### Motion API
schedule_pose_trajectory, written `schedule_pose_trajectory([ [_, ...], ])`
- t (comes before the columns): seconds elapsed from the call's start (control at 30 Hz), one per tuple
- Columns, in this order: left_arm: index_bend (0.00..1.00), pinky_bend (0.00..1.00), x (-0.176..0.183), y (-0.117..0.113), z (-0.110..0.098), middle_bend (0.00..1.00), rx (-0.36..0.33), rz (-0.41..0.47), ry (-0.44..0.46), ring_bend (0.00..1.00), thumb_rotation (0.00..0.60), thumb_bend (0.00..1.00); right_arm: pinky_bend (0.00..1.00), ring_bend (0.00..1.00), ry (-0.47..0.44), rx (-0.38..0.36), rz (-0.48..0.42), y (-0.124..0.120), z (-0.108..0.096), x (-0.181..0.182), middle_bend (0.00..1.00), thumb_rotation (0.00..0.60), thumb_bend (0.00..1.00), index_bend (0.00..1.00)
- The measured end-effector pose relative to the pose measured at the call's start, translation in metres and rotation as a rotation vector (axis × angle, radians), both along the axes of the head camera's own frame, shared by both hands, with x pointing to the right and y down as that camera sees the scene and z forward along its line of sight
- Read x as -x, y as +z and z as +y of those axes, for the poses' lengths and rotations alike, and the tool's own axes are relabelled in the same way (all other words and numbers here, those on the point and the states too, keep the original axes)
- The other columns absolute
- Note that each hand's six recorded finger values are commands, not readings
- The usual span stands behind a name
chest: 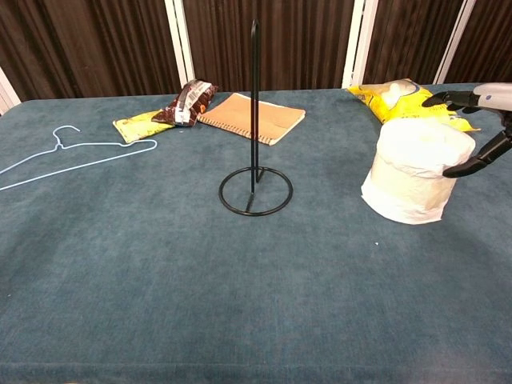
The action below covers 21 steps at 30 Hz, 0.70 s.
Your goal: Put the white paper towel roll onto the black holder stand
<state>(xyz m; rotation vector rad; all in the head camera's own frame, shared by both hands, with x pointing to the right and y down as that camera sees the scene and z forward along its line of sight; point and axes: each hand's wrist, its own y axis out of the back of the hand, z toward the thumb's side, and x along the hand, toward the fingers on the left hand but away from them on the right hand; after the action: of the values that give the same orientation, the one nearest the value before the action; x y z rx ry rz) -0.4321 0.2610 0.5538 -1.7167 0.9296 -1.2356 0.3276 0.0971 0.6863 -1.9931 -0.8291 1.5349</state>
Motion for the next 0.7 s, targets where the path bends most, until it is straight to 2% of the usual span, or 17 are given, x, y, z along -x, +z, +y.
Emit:
schedule_pose_trajectory([
  [0.27,0.0,0.08,0.001,0.003,0.0,0.0,0.005,-0.007,-0.001,0.0,0.6,0.39,0.0,0.0,-0.017,0.07,-0.012,0.013,-0.002,0.014,0.0,0.6,0.1,0.01],
  [0.3,0.0,0.08,0.001,0.003,0.0,0.0,0.004,-0.006,-0.002,0.0,0.6,0.39,0.0,0.0,-0.018,0.072,-0.013,0.014,-0.001,0.015,0.04,0.6,0.1,0.08],
  [0.4,0.0,0.08,0.002,0.001,0.0,0.0,0.002,-0.003,-0.003,0.0,0.6,0.39,0.01,0.07,-0.013,0.066,-0.013,0.015,-0.002,0.015,0.2,0.6,0.14,0.34],
  [0.47,0.0,0.08,0.002,0.001,0.0,0.0,0.001,-0.002,-0.003,0.0,0.6,0.39,0.05,0.14,-0.006,0.071,-0.015,0.015,-0.002,0.015,0.27,0.6,0.17,0.45],
  [0.57,0.0,0.08,0.002,0.0,0.0,0.0,0.0,-0.001,-0.003,0.0,0.6,0.39,0.2,0.28,-0.005,0.072,-0.014,0.016,-0.002,0.015,0.41,0.6,0.25,0.62],
  [0.6,0.0,0.08,0.002,0.0,0.0,0.0,-0.001,0.0,-0.003,0.0,0.6,0.39,0.31,0.38,-0.005,0.072,-0.008,0.016,-0.002,0.014,0.5,0.6,0.3,0.72],
  [0.7,0.0,0.08,0.002,0.0,0.0,0.0,-0.001,0.0,-0.002,0.0,0.6,0.39,0.42,0.49,-0.003,0.066,0.007,0.016,-0.002,0.012,0.59,0.6,0.37,0.83],
])
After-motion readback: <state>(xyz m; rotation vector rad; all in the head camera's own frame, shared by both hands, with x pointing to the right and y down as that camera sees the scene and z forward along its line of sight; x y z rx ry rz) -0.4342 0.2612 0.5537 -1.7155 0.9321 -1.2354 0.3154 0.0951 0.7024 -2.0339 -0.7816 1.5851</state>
